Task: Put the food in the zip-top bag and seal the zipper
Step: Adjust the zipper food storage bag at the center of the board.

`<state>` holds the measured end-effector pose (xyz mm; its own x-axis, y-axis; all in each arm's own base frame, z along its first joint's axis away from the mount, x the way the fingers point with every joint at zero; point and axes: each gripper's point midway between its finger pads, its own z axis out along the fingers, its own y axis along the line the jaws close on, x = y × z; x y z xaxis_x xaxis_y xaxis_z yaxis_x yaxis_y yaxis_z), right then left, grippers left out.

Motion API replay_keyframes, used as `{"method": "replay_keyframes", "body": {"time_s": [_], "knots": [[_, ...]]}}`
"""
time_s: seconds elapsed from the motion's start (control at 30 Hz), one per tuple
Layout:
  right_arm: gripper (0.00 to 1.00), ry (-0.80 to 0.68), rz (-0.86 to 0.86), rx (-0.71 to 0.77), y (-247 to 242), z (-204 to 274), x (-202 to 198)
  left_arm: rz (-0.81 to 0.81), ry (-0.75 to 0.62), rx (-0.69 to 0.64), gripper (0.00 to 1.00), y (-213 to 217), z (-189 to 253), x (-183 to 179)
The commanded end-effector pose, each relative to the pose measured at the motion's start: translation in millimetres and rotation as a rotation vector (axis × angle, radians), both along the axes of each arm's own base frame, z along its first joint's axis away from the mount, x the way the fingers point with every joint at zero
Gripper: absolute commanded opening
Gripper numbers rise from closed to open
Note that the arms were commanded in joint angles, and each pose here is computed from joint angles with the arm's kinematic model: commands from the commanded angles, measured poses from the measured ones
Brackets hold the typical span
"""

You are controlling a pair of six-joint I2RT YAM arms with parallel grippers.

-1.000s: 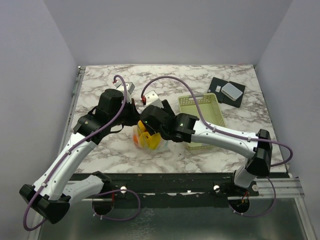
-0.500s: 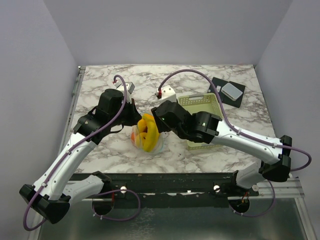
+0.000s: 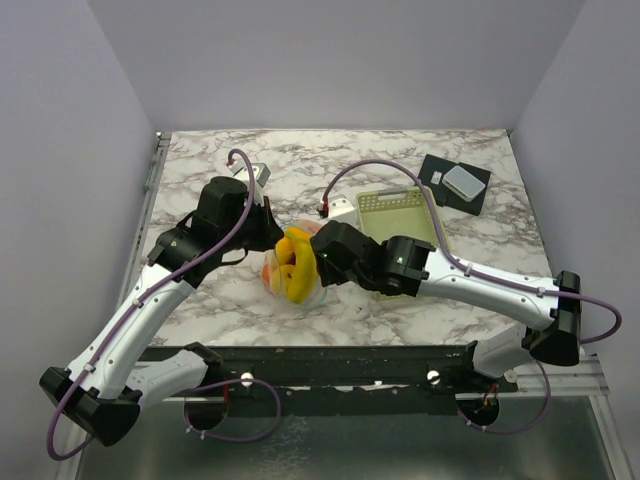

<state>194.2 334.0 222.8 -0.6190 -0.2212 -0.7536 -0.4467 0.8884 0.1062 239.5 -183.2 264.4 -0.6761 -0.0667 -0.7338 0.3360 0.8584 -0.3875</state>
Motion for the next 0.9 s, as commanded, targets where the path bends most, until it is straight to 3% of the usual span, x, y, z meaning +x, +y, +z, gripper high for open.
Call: {"method": "replay_keyframes", "body": {"time_s": [0.0,0.4,0.5,0.53,0.87], "knots": [[0.49,0.067,-0.038,0.008,-1,-19,-9,-0.004,-0.046,-0.039,0.0,-4,21,3],[0.29,0.094,-0.137,0.001,7,-44,-1,-0.019,-0.037,-0.052,0.0,-6,21,-2],[0.04,0.095,-0.155,0.001,9,-43,1,-0.024,-0.03,-0.052,0.0,-6,20,-4],[0.01,0.092,-0.162,0.002,9,-41,2,-0.027,-0.027,-0.053,0.0,-6,20,-6],[0.01,0.061,-0.171,0.117,15,14,5,-0.171,-0.036,-0.047,0.0,-10,30,-29]]}}
